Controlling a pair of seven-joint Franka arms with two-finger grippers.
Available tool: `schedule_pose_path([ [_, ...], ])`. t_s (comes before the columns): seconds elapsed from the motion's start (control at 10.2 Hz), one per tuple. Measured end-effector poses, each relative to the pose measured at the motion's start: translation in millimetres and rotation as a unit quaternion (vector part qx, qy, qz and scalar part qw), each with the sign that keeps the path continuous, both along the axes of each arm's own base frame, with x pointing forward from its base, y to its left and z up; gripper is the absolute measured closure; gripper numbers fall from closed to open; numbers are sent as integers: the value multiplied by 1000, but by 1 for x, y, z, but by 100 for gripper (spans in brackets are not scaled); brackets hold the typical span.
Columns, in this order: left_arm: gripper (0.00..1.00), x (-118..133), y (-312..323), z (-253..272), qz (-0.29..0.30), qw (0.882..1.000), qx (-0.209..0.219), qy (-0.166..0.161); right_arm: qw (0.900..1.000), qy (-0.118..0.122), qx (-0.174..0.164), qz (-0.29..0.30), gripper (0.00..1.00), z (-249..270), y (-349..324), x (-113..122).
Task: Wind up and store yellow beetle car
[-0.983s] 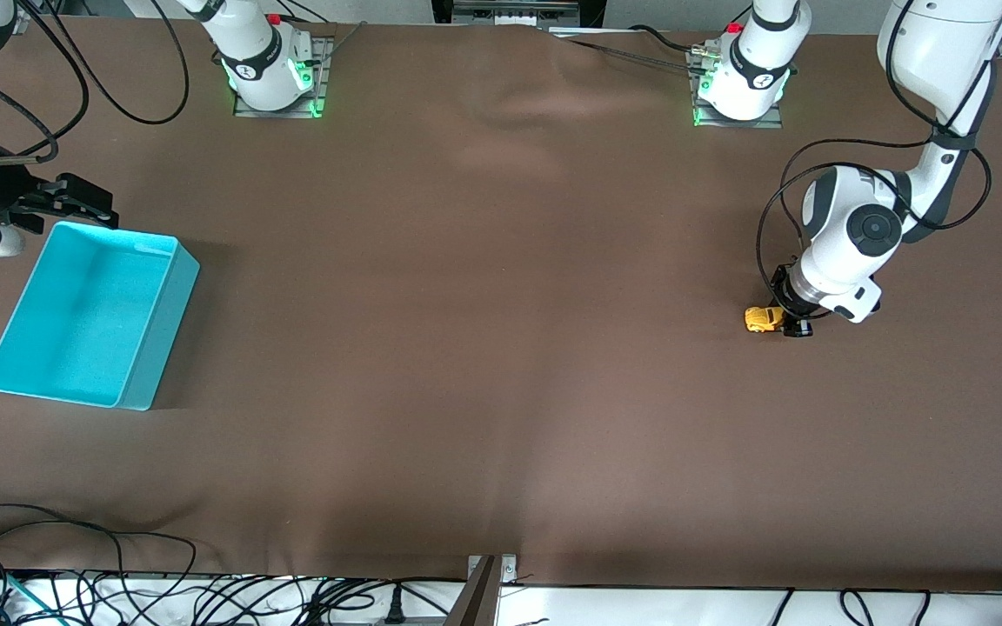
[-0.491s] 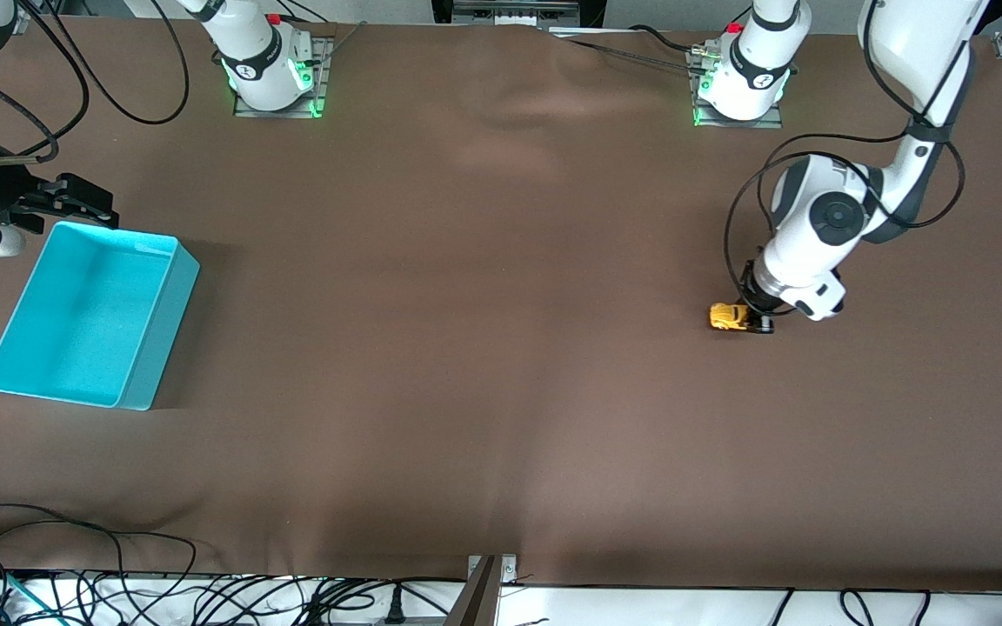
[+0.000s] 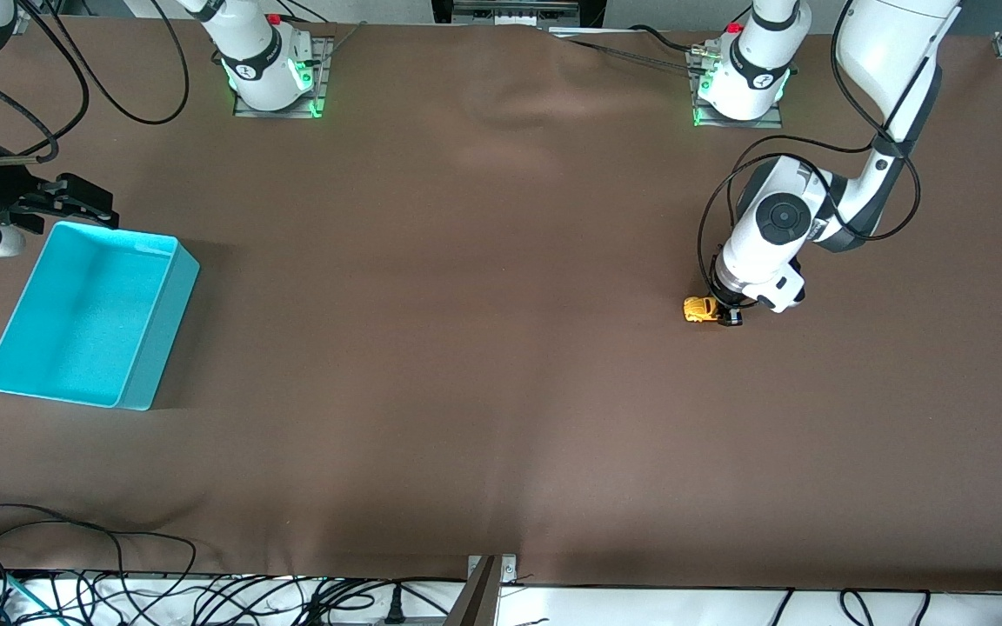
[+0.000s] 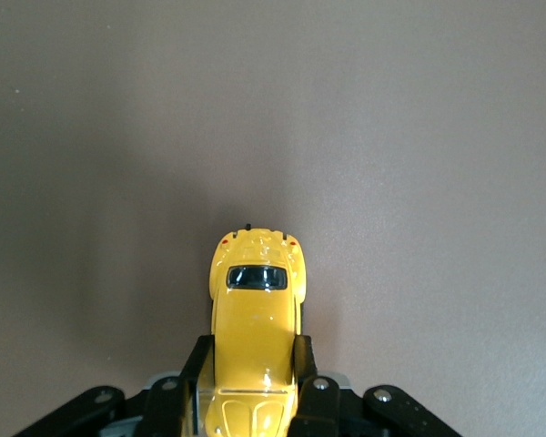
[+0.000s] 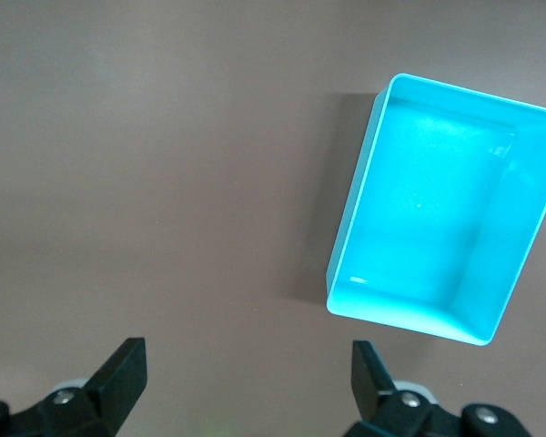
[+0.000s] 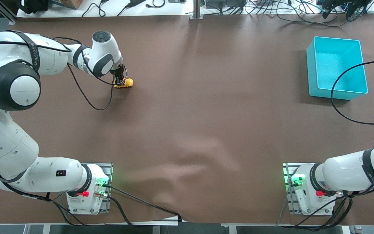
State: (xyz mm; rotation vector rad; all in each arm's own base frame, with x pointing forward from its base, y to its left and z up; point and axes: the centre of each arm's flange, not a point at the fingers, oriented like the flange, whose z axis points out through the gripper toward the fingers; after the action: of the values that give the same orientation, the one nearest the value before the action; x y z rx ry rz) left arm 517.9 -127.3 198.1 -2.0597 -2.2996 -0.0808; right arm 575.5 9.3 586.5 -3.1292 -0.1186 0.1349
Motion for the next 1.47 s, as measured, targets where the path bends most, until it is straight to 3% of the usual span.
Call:
schedule_pose_path([
  [0.49,61,0,23,-4,-18,999,45,2,1000,0,0,0,0,0,0,0],
  [1.47,61,28,160,-9,-37,994,95,26,1000,0,0,0,0,0,0,0],
])
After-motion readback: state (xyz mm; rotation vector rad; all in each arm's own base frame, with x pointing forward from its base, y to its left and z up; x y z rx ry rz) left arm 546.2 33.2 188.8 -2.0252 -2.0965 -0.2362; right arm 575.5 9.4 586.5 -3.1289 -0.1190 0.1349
